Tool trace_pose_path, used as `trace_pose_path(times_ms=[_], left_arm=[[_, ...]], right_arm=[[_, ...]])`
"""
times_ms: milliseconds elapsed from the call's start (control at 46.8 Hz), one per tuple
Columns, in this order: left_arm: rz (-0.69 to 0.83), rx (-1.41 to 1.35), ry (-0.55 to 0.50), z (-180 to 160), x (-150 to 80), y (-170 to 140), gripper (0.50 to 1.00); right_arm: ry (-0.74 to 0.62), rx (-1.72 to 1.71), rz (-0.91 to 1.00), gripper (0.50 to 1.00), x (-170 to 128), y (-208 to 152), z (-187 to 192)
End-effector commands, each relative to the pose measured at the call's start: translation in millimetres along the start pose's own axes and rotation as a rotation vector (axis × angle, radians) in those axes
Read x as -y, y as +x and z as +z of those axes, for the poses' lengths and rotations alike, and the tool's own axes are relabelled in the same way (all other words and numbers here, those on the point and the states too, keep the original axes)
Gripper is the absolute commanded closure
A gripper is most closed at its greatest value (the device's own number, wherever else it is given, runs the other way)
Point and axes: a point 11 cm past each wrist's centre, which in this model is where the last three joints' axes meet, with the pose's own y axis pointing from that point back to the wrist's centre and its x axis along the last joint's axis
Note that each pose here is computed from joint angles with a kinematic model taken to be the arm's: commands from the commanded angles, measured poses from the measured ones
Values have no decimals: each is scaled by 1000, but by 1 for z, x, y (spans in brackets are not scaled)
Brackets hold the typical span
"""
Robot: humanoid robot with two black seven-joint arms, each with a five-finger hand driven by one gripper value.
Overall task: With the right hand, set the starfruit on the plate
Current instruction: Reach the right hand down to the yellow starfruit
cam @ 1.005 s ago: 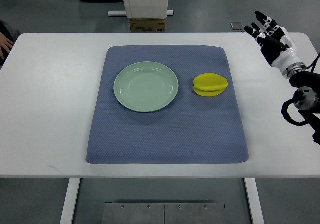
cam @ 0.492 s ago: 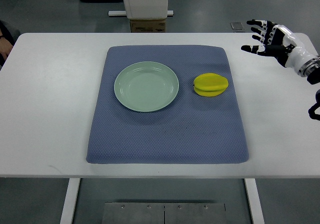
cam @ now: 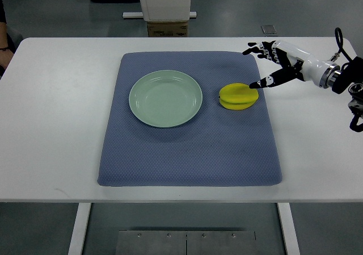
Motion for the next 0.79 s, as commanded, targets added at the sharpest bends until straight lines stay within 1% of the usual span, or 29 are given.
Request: trace_pose_path(times_ms=[0, 107, 278, 513, 770], left_arm=[[0, 1, 0, 0, 0, 0, 500], [0, -1, 0, 0, 0, 0, 500], [0, 1, 0, 0, 0, 0, 500], [0, -1, 0, 0, 0, 0, 500], [0, 0, 0, 0, 0, 0, 500]], right_arm=[[5, -6, 5, 500, 6, -7, 0], [9, -41, 11, 500, 12, -16, 1], [-16, -86, -4, 500, 7, -24, 16], [-21, -99, -6, 500, 9, -38, 25], [-34, -94, 18, 500, 14, -61, 40]])
